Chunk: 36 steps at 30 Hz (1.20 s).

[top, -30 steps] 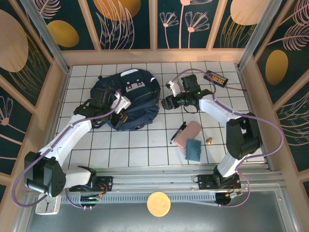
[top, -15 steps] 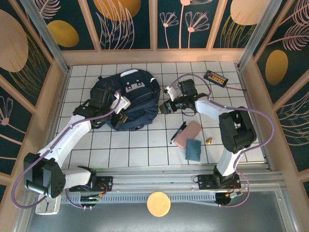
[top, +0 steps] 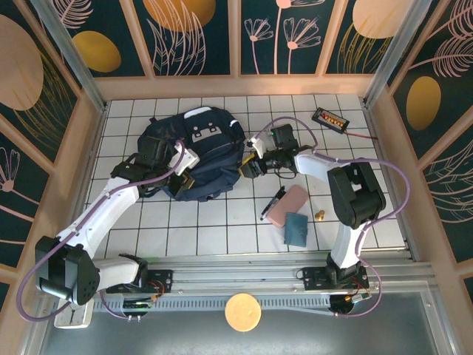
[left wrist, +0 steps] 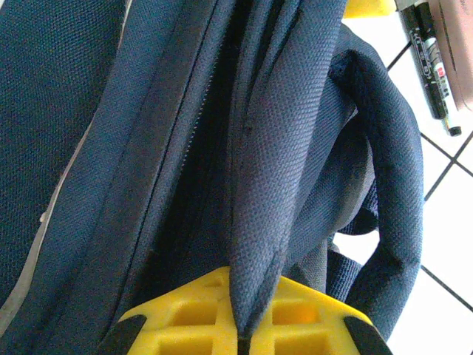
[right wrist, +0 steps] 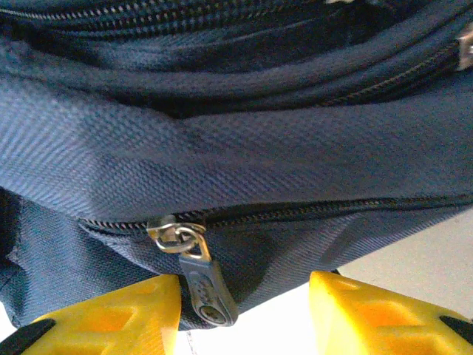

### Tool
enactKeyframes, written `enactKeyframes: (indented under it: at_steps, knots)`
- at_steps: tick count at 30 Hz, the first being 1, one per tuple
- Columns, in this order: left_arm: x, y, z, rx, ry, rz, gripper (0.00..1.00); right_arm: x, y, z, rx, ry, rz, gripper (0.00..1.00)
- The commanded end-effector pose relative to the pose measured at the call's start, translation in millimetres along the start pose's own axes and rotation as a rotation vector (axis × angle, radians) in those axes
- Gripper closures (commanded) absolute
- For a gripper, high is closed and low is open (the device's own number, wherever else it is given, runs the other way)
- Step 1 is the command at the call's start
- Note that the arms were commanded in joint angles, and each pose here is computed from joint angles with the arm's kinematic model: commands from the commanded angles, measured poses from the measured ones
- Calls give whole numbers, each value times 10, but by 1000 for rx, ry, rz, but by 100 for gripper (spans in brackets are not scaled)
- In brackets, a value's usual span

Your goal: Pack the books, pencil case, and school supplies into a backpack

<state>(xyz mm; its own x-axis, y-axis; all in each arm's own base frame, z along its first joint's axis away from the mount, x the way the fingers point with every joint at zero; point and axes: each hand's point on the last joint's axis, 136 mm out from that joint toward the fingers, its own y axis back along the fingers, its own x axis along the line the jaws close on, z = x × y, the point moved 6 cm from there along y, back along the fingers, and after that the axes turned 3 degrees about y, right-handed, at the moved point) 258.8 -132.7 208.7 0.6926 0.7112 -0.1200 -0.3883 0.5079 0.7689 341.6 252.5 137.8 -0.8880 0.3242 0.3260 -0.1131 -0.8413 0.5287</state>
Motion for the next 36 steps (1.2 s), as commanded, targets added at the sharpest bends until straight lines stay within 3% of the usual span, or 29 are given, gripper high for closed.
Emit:
enactKeyframes:
  at_steps: [1,6,12,19,20,21,23,24,29,36]
  knots:
    - [-46,119,101,-64,-32,-13,100,70,-102,35,-9,57,43,52]
    - [-44,105,55,-50,-30,-9,100,37,-111,40,-13,54,19,65]
    - [-45,76,-43,-24,-29,-1,100,-19,-87,54,-8,48,-30,96]
    - [-27,82,-98,-7,-37,24,100,-170,116,6,17,22,-142,100]
    - [-26,83,-101,-7,-39,28,93,-154,139,18,19,24,-143,100]
    - [-24,80,-112,-2,-43,29,73,-133,154,32,22,29,-142,100]
    - [-9,82,-116,-2,-44,43,15,-49,172,89,24,42,-133,100]
    - [-10,90,-108,-6,-45,45,7,5,167,116,24,49,-126,100]
    - [-103,63,50,-41,-91,-10,3,378,34,228,44,67,-49,100]
    - [-293,-331,257,-58,-150,-33,1,763,-120,279,71,96,26,100]
